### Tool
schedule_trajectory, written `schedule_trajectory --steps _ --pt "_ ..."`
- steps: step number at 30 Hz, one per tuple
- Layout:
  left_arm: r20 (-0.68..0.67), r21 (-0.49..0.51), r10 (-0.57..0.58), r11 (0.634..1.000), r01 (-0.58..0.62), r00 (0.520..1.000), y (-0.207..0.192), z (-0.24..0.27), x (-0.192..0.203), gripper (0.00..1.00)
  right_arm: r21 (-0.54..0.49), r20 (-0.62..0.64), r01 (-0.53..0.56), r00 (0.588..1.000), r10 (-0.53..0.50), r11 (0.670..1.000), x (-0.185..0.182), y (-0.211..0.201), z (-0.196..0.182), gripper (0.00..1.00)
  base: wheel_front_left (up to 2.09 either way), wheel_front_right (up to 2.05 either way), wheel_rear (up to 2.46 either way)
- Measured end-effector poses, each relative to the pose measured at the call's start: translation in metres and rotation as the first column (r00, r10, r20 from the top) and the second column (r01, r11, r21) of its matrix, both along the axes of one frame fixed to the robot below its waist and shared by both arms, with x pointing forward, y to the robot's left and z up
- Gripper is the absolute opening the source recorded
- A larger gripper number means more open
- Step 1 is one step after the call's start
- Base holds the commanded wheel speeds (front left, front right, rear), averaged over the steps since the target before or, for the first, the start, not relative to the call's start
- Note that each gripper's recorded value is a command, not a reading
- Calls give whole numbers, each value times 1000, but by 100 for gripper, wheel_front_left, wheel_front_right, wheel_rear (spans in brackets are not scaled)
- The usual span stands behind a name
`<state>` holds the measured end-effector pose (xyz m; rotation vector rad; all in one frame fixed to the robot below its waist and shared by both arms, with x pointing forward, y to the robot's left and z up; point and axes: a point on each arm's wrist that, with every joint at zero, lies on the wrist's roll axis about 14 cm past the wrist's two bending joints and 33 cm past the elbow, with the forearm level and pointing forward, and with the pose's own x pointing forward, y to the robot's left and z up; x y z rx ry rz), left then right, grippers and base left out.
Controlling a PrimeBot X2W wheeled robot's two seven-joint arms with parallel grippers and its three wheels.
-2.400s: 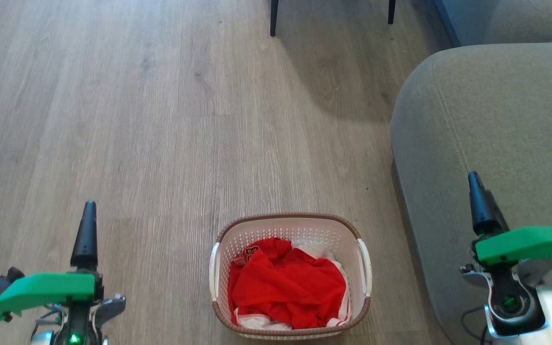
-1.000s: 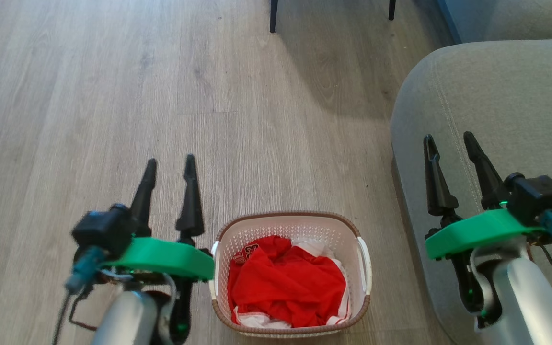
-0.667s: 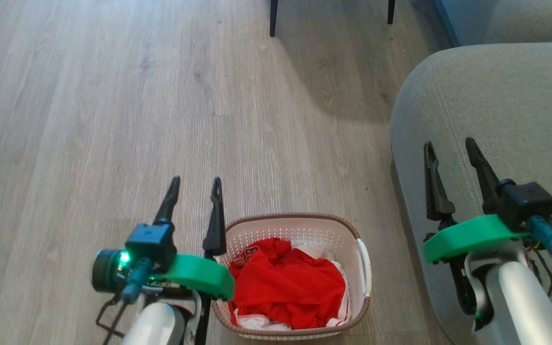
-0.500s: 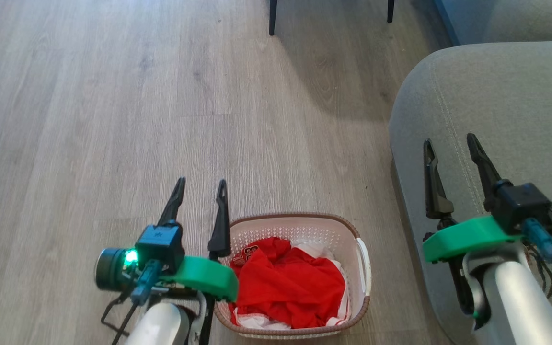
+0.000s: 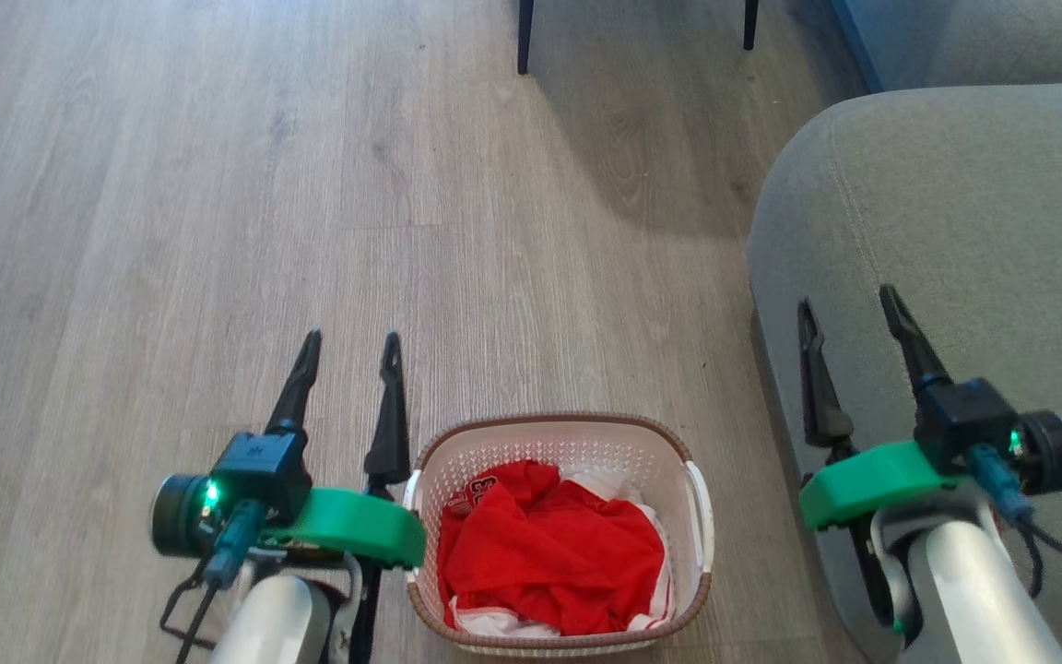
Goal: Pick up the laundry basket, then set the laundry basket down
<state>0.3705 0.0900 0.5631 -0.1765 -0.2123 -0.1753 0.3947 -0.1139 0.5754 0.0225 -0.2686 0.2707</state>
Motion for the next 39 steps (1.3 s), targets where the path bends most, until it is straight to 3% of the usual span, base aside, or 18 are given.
schedule_trajectory --steps 8,15,31,39 --pt "-38 65 7 998 -5 999 4 -20 -1 100 -10 -89 9 996 -10 1000 -2 -2 -31 100 0 0 0" --pt "-174 122 26 993 -5 984 6 -68 -7 100 -2 -152 3 988 -3 1000 -4 0 -50 100 0 0 0" --pt "-217 13 16 1000 -14 976 9 -73 -5 100 -3 -192 -5 981 4 1000 -6 2 -63 100 0 0 0" --pt "-219 8 26 1000 -25 975 13 -73 -4 100 2 -196 -4 981 4 1000 -6 2 -64 100 0 0 0"
